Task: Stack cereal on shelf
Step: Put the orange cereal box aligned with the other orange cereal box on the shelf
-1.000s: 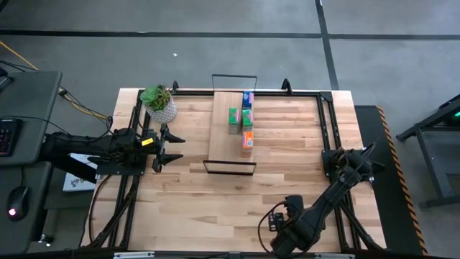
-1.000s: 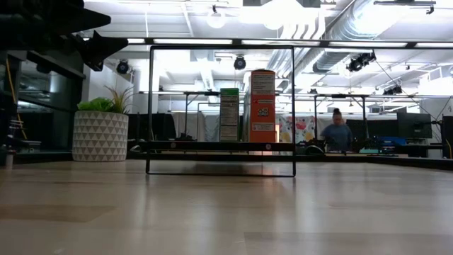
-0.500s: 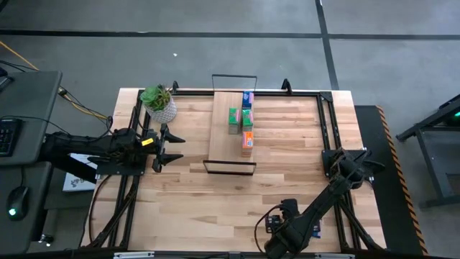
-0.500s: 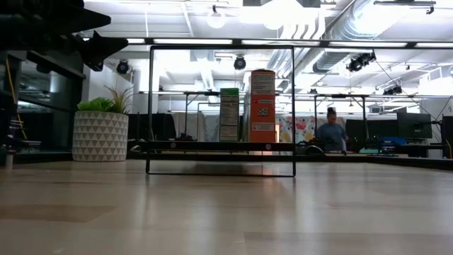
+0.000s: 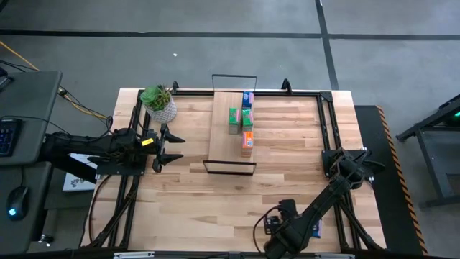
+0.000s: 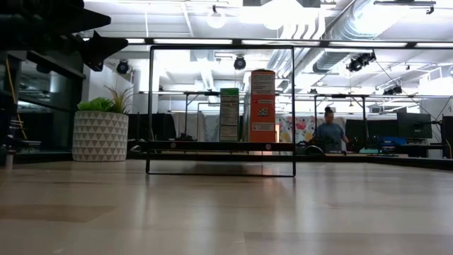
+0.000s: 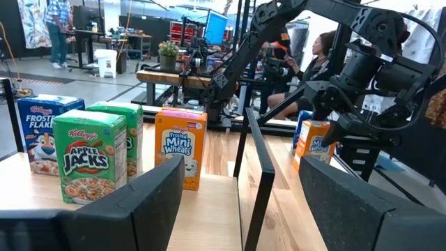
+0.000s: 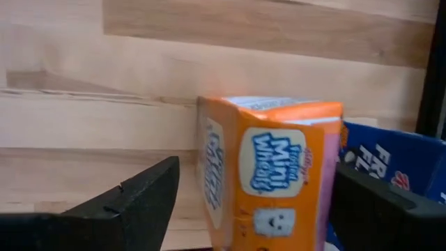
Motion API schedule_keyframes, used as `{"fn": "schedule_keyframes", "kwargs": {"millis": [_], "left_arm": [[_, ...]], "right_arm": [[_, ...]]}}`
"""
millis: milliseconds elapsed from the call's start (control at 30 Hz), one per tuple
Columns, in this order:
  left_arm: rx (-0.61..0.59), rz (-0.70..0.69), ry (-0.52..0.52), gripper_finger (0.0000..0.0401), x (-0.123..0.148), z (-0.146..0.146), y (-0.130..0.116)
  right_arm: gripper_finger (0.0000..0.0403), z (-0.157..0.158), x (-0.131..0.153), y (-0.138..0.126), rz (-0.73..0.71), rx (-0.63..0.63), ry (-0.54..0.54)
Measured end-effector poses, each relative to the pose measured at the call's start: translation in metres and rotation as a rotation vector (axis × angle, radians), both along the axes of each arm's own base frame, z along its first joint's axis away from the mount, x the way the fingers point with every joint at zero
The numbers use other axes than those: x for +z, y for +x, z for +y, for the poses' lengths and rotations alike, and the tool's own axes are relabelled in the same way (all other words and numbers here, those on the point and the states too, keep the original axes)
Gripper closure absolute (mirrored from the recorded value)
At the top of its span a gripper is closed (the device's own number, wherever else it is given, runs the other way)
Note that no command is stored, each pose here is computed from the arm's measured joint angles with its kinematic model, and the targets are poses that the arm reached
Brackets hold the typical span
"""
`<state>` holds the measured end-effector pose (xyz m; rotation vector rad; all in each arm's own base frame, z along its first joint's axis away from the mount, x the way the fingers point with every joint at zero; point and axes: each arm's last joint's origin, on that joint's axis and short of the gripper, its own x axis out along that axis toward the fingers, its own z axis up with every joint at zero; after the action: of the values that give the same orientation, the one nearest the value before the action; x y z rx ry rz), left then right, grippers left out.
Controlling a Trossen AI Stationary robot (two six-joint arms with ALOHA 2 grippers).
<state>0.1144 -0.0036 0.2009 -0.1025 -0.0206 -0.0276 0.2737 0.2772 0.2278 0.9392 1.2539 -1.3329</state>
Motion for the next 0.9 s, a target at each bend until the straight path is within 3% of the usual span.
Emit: {"fn": "schedule_keyframes", "kwargs": {"millis": [600,767,900], "left_arm": [[0.0,0.001,0.0,0.0126,0.0,0.0,0.0],[0.0,0.001,0.0,0.0126,0.0,0.0,0.0],[0.0,0.001,0.0,0.0126,0.0,0.0,0.0]], "right_arm": [[0.0253,-0.001,0.0,-0.001,0.02,0.03,0.004],[0.0261,0.004,0.018,0.005,-0.027,0.179,0.072],[0.0262,0.011,0.049,0.018,-0.273,0.349,0.045]]}}
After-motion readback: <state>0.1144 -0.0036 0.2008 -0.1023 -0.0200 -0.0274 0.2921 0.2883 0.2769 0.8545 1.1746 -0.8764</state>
